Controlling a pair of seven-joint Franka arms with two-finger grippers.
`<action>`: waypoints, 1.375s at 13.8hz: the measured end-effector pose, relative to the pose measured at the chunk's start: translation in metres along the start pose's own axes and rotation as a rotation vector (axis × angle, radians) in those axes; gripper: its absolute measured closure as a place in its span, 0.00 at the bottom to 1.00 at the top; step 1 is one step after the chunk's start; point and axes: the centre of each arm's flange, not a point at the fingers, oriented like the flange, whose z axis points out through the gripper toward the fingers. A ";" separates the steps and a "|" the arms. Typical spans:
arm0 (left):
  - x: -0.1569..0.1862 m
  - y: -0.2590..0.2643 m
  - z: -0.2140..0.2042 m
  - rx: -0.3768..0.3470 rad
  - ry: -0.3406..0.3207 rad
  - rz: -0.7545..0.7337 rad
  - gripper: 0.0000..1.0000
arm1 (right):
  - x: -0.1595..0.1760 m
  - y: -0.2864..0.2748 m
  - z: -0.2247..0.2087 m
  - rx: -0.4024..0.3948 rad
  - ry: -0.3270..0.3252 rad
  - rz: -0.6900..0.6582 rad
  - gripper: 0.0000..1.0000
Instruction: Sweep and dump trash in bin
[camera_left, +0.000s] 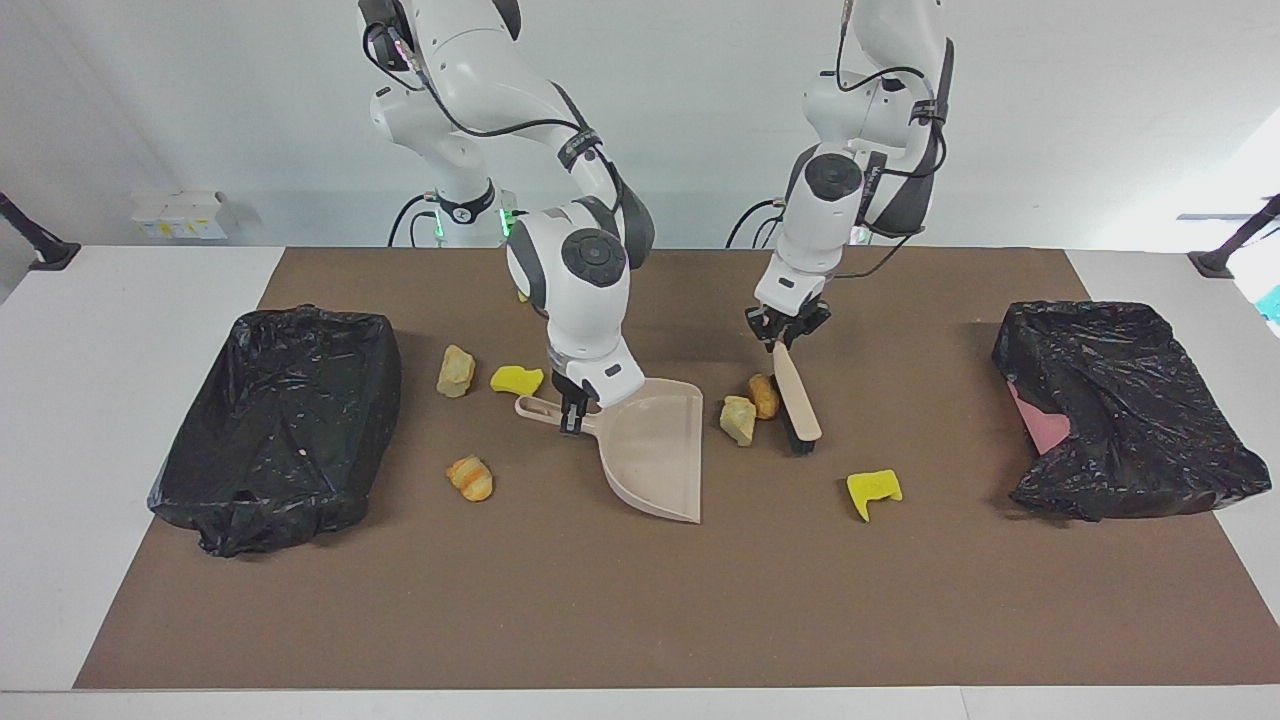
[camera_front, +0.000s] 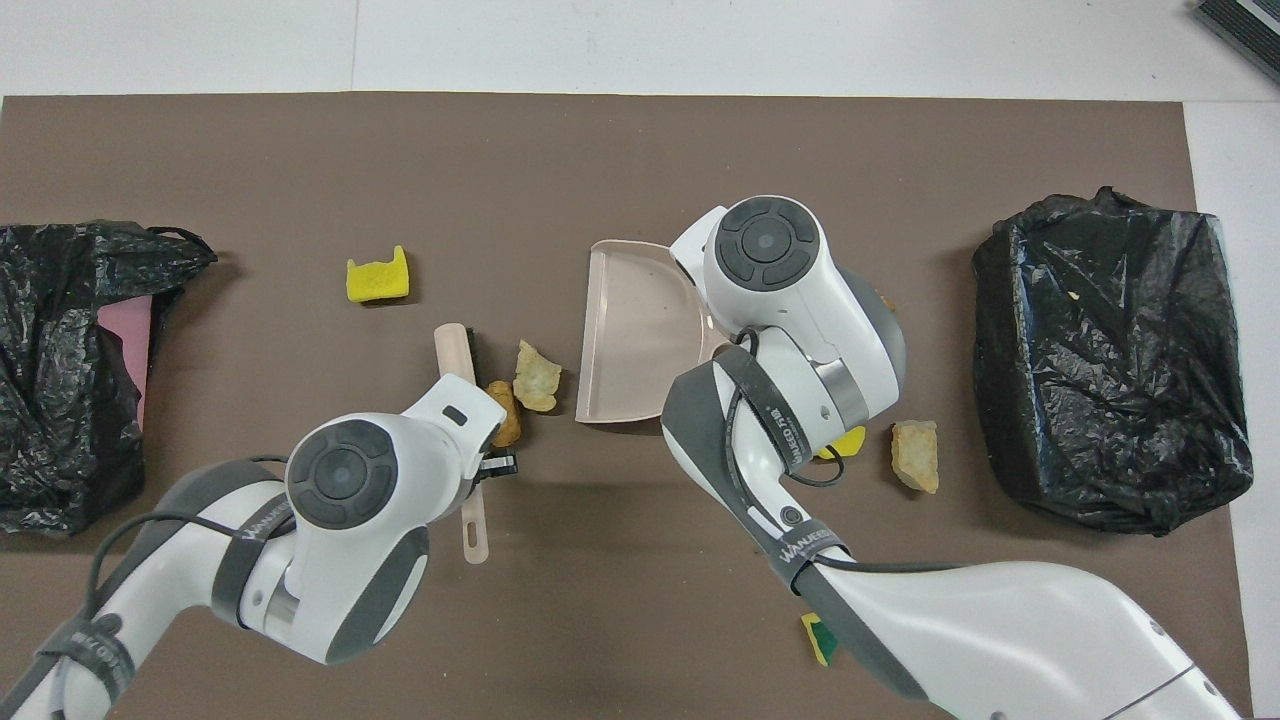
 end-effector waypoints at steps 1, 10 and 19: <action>-0.003 0.016 0.004 -0.022 -0.006 -0.025 0.74 | 0.000 0.000 0.000 0.001 -0.001 -0.003 0.69; -0.024 0.116 0.004 -0.268 0.080 -0.024 0.74 | -0.003 0.001 0.002 0.001 -0.006 -0.008 0.69; 0.054 0.042 -0.024 -0.148 0.000 0.021 0.74 | -0.003 0.001 0.002 0.001 -0.006 -0.008 0.69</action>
